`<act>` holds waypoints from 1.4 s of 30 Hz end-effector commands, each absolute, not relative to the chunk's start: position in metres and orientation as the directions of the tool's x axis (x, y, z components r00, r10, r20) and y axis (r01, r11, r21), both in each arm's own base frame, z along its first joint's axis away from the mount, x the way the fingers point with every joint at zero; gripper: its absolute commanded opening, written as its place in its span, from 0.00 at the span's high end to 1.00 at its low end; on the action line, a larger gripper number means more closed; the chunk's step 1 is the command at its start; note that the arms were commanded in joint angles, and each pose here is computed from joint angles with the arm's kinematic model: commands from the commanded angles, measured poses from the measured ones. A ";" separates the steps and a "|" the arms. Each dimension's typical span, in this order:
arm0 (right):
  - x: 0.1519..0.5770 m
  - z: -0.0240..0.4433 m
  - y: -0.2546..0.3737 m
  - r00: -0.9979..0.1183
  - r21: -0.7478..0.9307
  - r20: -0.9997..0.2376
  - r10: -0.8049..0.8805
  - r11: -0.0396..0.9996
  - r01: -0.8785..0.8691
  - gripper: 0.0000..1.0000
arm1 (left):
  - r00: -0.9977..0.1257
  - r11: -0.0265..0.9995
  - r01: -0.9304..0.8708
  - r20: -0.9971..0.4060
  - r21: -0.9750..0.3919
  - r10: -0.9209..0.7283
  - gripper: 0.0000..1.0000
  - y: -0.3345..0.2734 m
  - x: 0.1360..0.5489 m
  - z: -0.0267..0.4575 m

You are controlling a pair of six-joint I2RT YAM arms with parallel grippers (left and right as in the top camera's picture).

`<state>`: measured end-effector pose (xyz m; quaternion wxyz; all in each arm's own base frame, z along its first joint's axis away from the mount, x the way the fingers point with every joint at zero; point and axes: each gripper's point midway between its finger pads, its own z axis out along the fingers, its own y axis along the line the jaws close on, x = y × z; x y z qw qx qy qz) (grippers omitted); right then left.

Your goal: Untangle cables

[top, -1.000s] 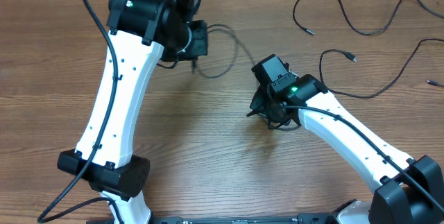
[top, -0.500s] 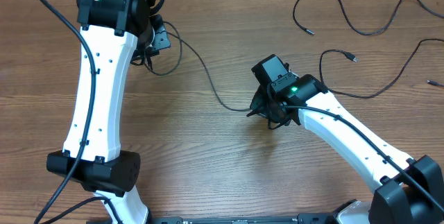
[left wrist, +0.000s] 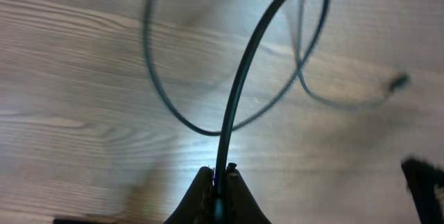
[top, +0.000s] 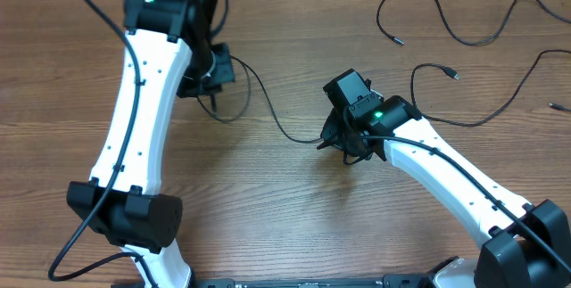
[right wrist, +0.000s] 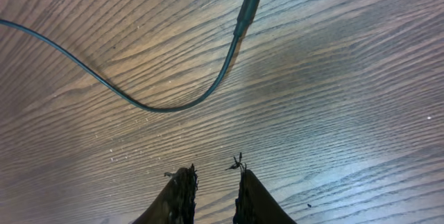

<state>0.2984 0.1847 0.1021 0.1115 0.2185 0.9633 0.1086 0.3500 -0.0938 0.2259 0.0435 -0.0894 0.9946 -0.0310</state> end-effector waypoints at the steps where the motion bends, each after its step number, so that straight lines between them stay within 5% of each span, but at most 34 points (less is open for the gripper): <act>1: 0.301 0.103 0.186 -0.876 0.266 -0.170 0.451 0.877 0.399 0.79 | -0.999 0.987 -0.017 -0.028 -0.160 -0.022 0.96 -0.127 0.338 0.216; 22: 0.309 0.101 0.151 -0.852 0.281 -0.077 0.518 0.831 0.480 0.81 | -0.969 0.992 0.095 0.219 -0.086 0.112 0.90 -0.147 0.281 0.131; 39: 0.310 0.102 0.150 -0.868 0.294 -0.070 0.492 0.841 0.453 0.76 | -0.958 0.987 0.101 0.256 -0.122 0.130 0.80 -0.157 0.269 0.105; 42: 0.308 0.102 0.154 -0.872 0.309 -0.050 0.486 0.838 0.450 0.74 | -0.962 0.986 0.108 0.238 -0.127 0.136 0.65 -0.160 0.272 0.104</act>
